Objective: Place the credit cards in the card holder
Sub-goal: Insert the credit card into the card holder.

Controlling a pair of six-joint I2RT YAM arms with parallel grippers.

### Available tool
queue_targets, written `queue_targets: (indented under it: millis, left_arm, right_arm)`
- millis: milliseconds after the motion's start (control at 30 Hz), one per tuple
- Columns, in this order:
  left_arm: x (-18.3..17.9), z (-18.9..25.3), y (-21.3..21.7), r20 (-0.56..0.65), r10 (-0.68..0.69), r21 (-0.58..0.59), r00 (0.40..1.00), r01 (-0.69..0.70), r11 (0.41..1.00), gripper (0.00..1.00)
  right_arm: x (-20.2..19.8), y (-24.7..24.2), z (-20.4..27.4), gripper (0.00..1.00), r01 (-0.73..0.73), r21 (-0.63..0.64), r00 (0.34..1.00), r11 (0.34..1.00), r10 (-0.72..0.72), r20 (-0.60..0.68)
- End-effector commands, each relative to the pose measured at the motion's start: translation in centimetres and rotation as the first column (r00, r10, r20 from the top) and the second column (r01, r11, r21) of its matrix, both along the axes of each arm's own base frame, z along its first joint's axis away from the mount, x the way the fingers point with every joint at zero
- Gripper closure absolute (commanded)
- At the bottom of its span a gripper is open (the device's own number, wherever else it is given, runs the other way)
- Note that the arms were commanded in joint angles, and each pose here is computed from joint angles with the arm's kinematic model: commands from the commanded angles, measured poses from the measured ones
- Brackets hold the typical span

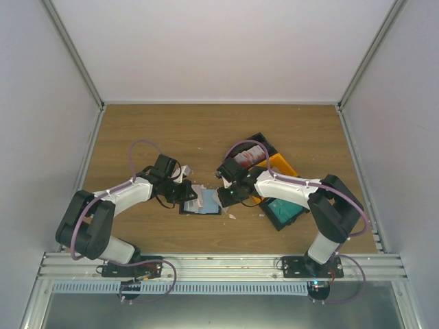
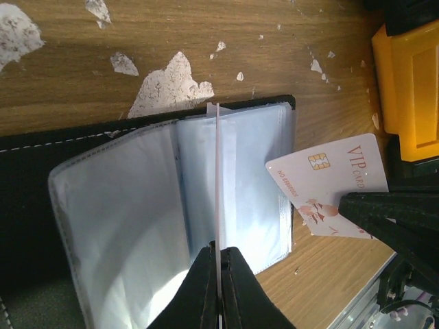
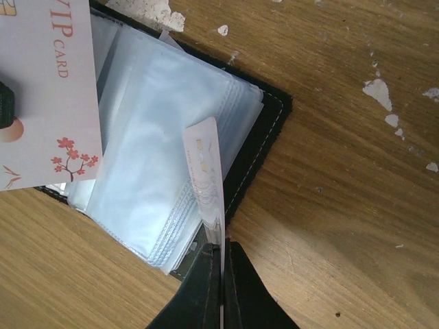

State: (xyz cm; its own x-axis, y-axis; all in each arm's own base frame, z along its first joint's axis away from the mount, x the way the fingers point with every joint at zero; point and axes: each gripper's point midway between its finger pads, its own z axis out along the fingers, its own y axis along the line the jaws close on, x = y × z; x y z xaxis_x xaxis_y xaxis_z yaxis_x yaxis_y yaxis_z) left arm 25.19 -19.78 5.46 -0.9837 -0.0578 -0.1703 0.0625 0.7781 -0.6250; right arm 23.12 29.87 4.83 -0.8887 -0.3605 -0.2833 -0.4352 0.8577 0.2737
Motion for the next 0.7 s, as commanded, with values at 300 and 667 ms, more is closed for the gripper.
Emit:
queue_targets:
  millis: [300, 667]
  left_arm:
    - [-1.9, -1.9, -1.2, -0.087, -0.036, -0.131, 0.996, 0.024, 0.991, 0.94]
    - [-1.6, -2.8, -1.8, -0.101, -0.067, -0.154, 0.993, 0.051, 0.987, 0.91]
  right_arm:
    - [-1.6, -2.5, -2.4, 1.0, 0.032, -0.111, 0.997, 0.993, -0.038, -0.06]
    - [-1.6, -2.3, -2.3, 1.0, 0.031, -0.101, 0.997, 0.994, -0.037, -0.061]
